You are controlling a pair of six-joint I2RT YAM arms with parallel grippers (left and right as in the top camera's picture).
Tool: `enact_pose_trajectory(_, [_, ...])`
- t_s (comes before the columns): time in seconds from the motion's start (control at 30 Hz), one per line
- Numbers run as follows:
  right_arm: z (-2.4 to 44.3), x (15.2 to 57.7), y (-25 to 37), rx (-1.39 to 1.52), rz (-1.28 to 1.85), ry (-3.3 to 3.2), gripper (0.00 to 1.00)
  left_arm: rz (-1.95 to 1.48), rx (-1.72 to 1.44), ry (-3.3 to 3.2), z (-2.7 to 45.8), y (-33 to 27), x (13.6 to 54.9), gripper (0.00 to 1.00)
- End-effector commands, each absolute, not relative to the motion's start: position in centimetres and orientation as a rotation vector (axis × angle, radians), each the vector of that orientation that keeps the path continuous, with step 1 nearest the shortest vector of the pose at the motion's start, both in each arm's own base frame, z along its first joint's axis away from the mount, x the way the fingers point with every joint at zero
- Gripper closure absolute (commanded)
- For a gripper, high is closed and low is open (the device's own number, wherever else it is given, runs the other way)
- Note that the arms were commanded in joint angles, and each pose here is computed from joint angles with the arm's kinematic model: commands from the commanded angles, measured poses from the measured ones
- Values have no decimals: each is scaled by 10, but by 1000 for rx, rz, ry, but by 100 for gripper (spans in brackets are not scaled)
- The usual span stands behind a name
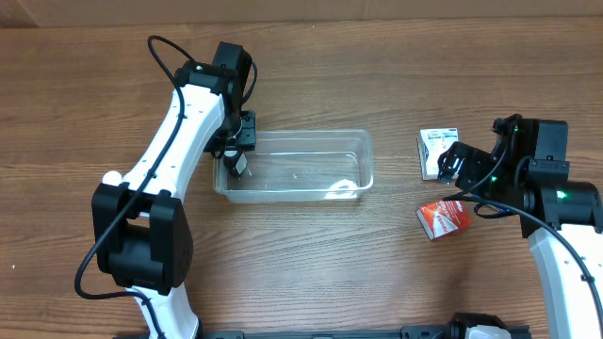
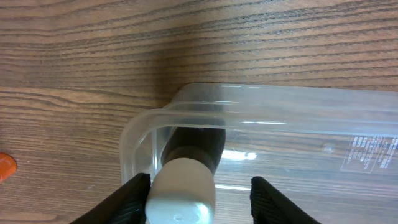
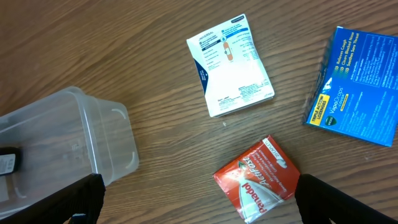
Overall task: Pack container
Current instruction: 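Carry the dark bottle into the container's left end and release, then move the left gripper to the orange Redoxon tube and grasp it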
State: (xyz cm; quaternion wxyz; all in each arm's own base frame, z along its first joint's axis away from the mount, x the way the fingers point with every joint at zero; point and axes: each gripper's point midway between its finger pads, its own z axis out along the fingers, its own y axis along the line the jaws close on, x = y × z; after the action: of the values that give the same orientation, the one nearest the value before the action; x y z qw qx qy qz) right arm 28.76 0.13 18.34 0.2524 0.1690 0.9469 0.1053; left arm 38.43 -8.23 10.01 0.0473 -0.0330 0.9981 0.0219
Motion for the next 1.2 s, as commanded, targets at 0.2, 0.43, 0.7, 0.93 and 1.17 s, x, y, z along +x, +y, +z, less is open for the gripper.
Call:
enact_pose_trajectory(0.2, [197, 294, -3, 460, 275, 2533, 0, 9, -66, 2926, 173, -88, 394, 34])
enact_pose_trajectory(0.43, [197, 294, -3, 461, 275, 2533, 0, 4, -153, 2810, 247, -60, 372, 14])
enact_pose_trajectory(0.7, [197, 293, -2, 461, 275, 2533, 0, 158, -443, 2764, 296, 0, 294, 11])
enact_pose_trajectory(0.93, [197, 293, -3, 461, 275, 2535, 0, 230, -816, 2637, 291, 56, 243, 0])
enact_pose_trajectory(1.17, [197, 293, -2, 462, 275, 2537, 0, 155, -996, 2628, 238, 103, 258, 0])
